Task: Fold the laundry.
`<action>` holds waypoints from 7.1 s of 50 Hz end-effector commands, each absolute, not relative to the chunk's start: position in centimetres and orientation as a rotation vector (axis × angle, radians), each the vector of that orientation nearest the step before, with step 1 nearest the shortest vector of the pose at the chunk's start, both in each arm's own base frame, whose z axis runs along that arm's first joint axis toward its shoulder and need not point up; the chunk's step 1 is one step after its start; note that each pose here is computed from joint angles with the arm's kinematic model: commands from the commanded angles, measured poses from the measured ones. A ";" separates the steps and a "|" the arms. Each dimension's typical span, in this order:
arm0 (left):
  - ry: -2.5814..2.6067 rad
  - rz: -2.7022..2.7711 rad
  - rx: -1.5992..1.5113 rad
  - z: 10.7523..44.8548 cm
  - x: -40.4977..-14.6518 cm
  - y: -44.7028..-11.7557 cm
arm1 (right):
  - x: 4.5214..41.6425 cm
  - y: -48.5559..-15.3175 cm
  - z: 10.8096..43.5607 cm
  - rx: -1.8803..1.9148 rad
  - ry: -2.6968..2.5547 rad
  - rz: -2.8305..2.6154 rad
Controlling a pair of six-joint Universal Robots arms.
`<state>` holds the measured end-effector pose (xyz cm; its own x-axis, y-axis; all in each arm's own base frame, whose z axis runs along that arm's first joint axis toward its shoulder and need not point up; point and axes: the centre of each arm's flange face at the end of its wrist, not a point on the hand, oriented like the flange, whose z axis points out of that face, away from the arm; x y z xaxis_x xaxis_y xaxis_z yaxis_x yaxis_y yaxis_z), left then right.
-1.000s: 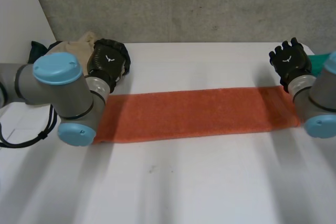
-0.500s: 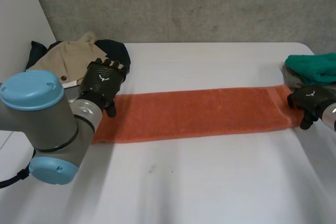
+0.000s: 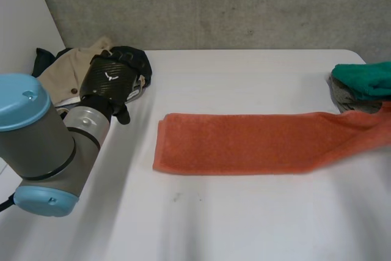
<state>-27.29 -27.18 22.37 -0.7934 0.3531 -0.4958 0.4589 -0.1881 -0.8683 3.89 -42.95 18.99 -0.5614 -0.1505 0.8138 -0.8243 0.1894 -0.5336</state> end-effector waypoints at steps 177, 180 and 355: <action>2.326 -2.422 1.603 27.7 -34.9 -23.3 | 37.1 -26.7 13.5 1.502 -1.948 2.346; 2.303 -2.443 1.601 28.1 -34.8 -23.3 | 36.9 -28.6 16.0 1.413 -1.904 2.430; 2.436 -2.409 1.399 25.4 -32.2 -24.8 | 21.7 -34.1 11.3 1.541 -2.036 1.872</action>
<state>-32.20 -24.79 25.35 -0.5845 0.8045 -0.1056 0.1150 -0.0467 -0.9923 21.43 -33.72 12.14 -0.5319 -0.6401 0.5544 -0.6102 -0.1643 -0.7750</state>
